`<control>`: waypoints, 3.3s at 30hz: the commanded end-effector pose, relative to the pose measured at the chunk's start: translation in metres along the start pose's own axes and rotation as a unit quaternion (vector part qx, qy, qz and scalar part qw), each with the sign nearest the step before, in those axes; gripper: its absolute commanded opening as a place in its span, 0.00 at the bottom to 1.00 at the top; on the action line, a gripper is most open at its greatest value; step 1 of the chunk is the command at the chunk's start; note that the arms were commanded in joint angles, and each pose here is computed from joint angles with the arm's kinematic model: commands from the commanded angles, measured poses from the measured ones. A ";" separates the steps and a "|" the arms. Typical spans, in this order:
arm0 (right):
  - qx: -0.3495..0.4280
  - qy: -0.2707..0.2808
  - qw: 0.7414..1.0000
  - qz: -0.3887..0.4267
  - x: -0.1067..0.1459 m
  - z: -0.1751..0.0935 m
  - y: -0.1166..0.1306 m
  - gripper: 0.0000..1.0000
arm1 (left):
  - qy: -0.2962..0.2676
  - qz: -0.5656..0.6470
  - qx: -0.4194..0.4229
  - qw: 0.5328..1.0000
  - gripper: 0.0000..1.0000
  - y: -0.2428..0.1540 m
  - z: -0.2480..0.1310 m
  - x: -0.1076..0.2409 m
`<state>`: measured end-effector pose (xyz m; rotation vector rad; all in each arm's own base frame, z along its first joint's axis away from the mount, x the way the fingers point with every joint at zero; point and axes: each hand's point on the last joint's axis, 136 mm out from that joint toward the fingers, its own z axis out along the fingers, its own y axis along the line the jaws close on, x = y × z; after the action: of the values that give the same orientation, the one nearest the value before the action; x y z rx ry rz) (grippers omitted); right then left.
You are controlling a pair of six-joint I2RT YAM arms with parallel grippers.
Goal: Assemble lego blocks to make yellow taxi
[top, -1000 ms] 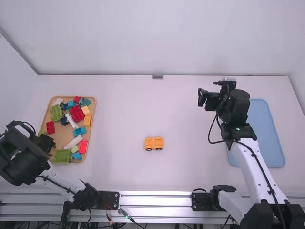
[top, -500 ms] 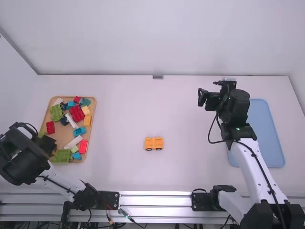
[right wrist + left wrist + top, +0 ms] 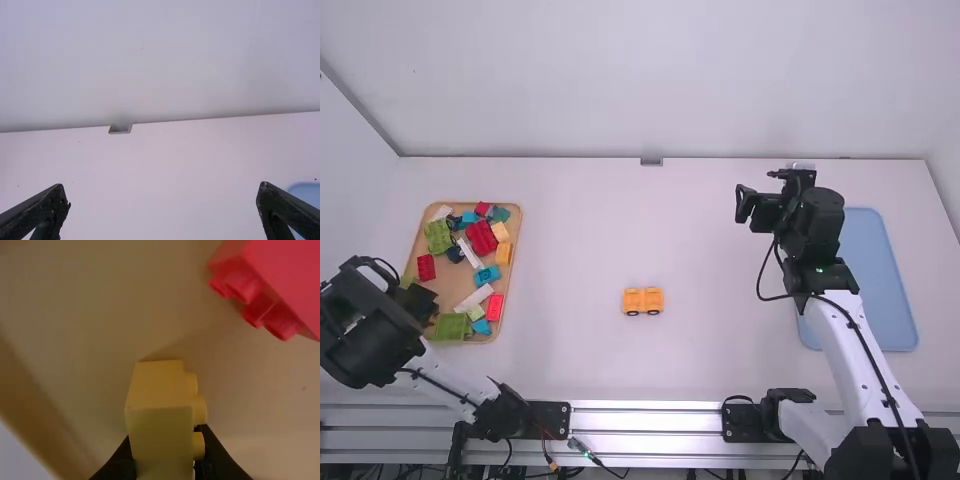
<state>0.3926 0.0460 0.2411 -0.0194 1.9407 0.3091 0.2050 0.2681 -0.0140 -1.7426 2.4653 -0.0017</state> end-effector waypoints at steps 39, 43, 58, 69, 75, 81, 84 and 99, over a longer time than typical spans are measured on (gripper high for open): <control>-0.148 0.046 0.980 0.121 0.013 0.036 0.043 0.99 | -0.234 0.492 0.269 0.795 0.01 -0.238 -0.179 0.146; -0.250 0.085 0.955 0.132 0.038 0.054 0.076 0.99 | -0.250 0.600 0.304 0.696 0.01 -0.264 -0.188 0.214; -0.402 0.174 0.891 0.116 0.087 0.071 0.166 0.96 | -0.247 0.734 0.354 0.525 0.01 -0.307 -0.181 0.333; -0.418 0.156 0.892 0.071 0.092 0.068 0.196 0.93 | -0.230 0.683 0.388 0.574 0.01 -0.330 -0.170 0.345; -0.409 0.141 0.900 0.061 0.095 0.071 0.204 0.89 | -0.220 0.672 0.411 0.575 0.02 -0.333 -0.178 0.365; -0.417 0.124 0.897 0.076 0.096 0.066 0.203 0.91 | -0.227 0.665 0.395 0.592 0.02 -0.334 -0.181 0.373; -0.417 0.125 0.897 0.076 0.101 0.065 0.202 0.90 | -0.228 0.662 0.395 0.595 0.01 -0.334 -0.183 0.376; -0.431 0.125 0.889 0.091 0.107 0.057 0.203 0.75 | -0.207 0.656 0.444 0.575 0.01 -0.338 -0.197 0.391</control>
<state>0.3744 0.2681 0.1705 -0.4794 1.8885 1.3079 0.3751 -0.2157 0.1572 0.5439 2.0792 -0.4342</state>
